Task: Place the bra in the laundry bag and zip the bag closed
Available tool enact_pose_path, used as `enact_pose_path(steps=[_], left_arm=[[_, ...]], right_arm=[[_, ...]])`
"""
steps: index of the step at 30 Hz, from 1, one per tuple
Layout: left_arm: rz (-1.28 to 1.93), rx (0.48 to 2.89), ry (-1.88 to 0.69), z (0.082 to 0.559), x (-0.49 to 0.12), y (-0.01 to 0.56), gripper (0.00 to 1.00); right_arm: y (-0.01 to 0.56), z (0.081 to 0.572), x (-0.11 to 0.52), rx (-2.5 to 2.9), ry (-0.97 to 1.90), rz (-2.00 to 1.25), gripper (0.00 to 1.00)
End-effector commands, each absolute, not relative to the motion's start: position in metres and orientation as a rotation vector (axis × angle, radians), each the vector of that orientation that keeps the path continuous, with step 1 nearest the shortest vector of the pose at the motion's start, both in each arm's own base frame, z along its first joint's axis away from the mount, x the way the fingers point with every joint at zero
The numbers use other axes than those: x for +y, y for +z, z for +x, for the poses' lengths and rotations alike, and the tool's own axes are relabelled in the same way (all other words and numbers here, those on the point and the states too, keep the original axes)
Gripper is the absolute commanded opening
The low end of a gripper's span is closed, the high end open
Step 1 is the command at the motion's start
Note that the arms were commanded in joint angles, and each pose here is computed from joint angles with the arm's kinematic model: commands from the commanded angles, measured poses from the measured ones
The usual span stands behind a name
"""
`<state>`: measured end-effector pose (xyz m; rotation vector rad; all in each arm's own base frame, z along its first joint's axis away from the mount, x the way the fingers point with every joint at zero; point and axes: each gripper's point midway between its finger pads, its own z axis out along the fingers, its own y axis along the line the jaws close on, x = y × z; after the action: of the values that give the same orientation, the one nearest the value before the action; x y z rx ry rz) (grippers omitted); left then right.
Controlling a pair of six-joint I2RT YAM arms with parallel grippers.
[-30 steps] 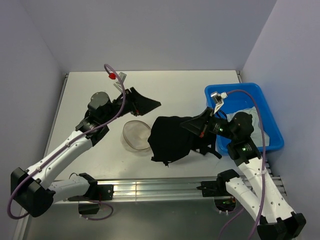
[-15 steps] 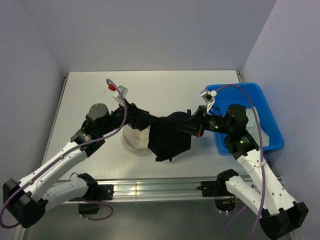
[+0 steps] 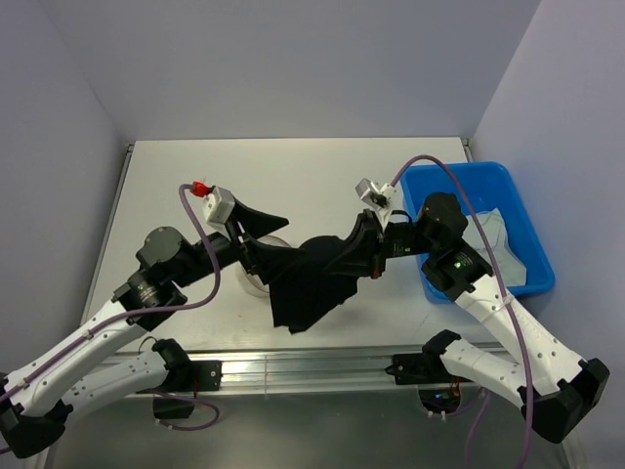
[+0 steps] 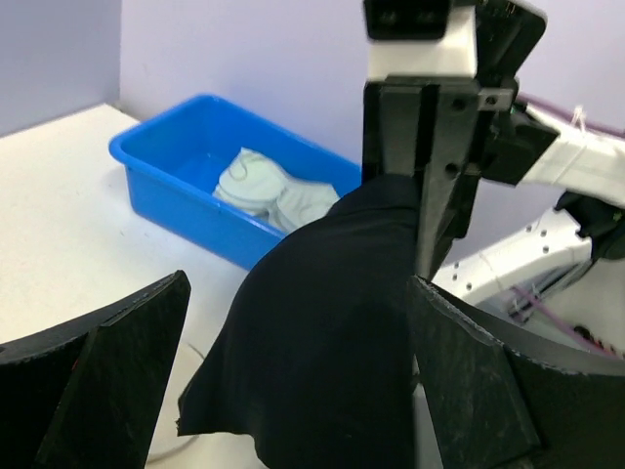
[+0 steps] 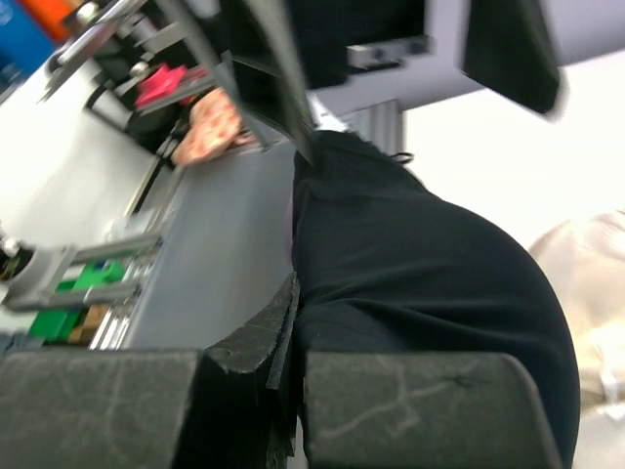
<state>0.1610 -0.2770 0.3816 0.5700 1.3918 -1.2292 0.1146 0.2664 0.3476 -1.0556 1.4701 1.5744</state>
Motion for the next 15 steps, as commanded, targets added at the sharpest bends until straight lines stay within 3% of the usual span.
enact_pose_path(steps=[1, 15], left_arm=[[0.686, 1.355, -1.232, 0.147, -0.285, 0.392, 0.99], [0.897, 1.361, -1.380, 0.105, -0.298, 0.384, 0.99]], right_arm=[[0.384, 0.091, 0.264, 1.239, 1.582, -1.215, 0.00], [0.387, 0.092, 0.272, 1.270, 1.580, -1.324, 0.00]])
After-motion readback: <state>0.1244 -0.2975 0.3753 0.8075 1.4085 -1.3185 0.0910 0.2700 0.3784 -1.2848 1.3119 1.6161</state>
